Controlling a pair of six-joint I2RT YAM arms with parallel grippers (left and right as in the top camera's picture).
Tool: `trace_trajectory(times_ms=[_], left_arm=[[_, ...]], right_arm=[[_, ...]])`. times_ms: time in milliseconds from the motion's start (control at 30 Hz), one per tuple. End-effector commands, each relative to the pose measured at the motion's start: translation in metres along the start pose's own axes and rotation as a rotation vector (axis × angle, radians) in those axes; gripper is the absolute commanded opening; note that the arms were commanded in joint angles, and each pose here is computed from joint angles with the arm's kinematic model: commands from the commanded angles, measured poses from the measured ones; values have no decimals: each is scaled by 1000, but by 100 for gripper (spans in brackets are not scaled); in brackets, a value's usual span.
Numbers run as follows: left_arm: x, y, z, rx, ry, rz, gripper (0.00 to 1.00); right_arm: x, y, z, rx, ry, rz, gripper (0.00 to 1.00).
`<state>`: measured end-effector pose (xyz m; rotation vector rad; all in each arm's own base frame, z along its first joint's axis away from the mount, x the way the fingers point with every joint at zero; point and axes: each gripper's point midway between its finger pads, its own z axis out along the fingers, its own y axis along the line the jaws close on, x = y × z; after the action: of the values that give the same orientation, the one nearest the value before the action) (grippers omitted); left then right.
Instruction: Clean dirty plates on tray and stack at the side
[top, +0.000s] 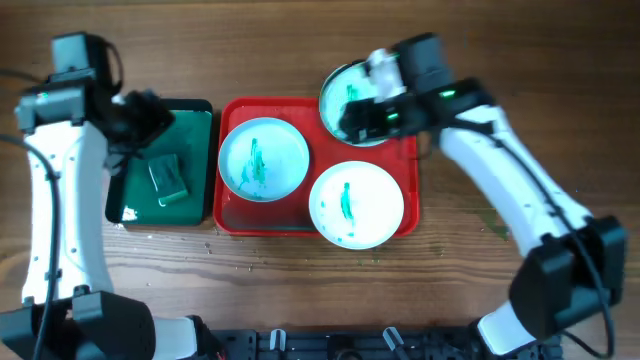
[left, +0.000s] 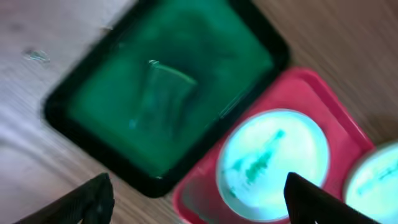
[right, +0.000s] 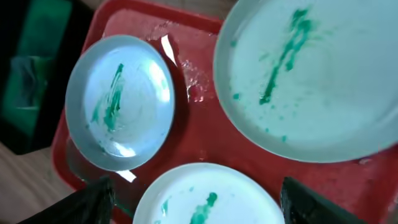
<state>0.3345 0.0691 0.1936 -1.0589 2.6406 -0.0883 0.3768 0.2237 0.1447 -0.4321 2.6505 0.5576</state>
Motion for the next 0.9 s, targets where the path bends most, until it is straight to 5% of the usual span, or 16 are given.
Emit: trace_trajectory(times_ms=[0, 233, 467, 567, 700, 867], left_arm=[[-16, 33, 2, -87, -23, -114, 81], [-9, 64, 21, -218, 10, -125, 82], [-1, 69, 44, -225, 22, -125, 76], [4, 72, 54, -230, 30, -126, 74], [15, 75, 86, -220, 27, -120, 71], [26, 50, 113, -157, 1, 34, 47]], right_arm=[[-8, 15, 36, 92, -10, -16, 79], [0, 32, 128, 166, 152, -83, 67], [27, 17, 174, 217, 215, 7, 18], [31, 20, 177, 219, 220, 22, 5], [29, 21, 178, 215, 210, 20, 5], [26, 22, 179, 211, 199, 23, 5]])
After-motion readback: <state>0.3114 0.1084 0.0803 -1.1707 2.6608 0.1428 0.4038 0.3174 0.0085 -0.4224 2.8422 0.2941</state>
